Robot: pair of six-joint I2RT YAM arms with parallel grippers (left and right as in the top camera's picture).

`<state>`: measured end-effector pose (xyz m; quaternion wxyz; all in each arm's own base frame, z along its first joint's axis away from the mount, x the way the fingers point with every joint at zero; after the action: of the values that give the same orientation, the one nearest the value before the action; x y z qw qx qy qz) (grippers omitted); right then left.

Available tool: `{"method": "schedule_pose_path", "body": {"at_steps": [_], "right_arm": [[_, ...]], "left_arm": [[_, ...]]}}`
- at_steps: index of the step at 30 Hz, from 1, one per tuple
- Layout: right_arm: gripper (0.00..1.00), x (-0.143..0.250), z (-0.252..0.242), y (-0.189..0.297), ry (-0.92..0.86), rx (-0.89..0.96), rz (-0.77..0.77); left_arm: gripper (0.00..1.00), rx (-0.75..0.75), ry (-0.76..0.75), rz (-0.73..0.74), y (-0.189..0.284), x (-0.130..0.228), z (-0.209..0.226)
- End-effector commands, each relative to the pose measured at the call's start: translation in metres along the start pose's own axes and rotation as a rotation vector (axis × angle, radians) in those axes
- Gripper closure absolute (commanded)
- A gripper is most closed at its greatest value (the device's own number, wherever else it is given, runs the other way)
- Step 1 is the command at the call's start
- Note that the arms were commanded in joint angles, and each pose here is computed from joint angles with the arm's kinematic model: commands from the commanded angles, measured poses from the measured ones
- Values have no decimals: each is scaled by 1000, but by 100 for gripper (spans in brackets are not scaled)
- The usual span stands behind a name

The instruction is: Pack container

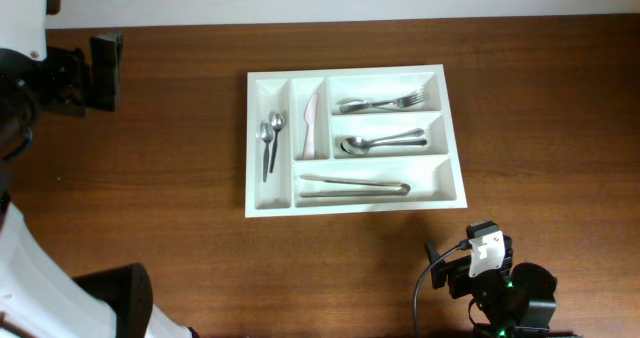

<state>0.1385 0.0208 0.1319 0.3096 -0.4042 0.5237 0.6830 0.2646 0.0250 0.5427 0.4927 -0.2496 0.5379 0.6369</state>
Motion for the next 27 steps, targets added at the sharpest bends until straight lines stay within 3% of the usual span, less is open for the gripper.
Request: {"method": "schedule_pose_path", "body": {"at_steps": [1, 7, 12, 16, 21, 27], "right_arm": [[1, 0, 0, 0, 15, 5, -8], [2, 0, 0, 0, 15, 5, -8], [2, 0, 0, 0, 15, 5, -8], [2, 0, 0, 0, 15, 5, -8], [2, 0, 0, 0, 15, 5, -8], [1, 0, 0, 0, 15, 5, -8]], "left_arm": [[1, -103, -6, 7, 29, 3, 3], [1, -154, -34, -101, 50, 11, -9], [1, -151, -81, -262, 45, 42, -39], [1, -96, -105, -310, 23, 95, -74], [1, -5, -120, -263, -12, 181, -118], [1, 21, -123, -235, -48, 255, -147]]}}
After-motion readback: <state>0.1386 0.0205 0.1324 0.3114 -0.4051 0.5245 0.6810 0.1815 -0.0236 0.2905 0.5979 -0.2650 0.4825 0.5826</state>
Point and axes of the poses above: each gripper's point midway between its finger pads, its own y axis back along the fingers, its own z axis along the line the jaws close on, x = y × z, the point moved 7 cm from there along y, back along the fingers, and after that the axes turned 8 degrees about -y, right-handed, at the moved point
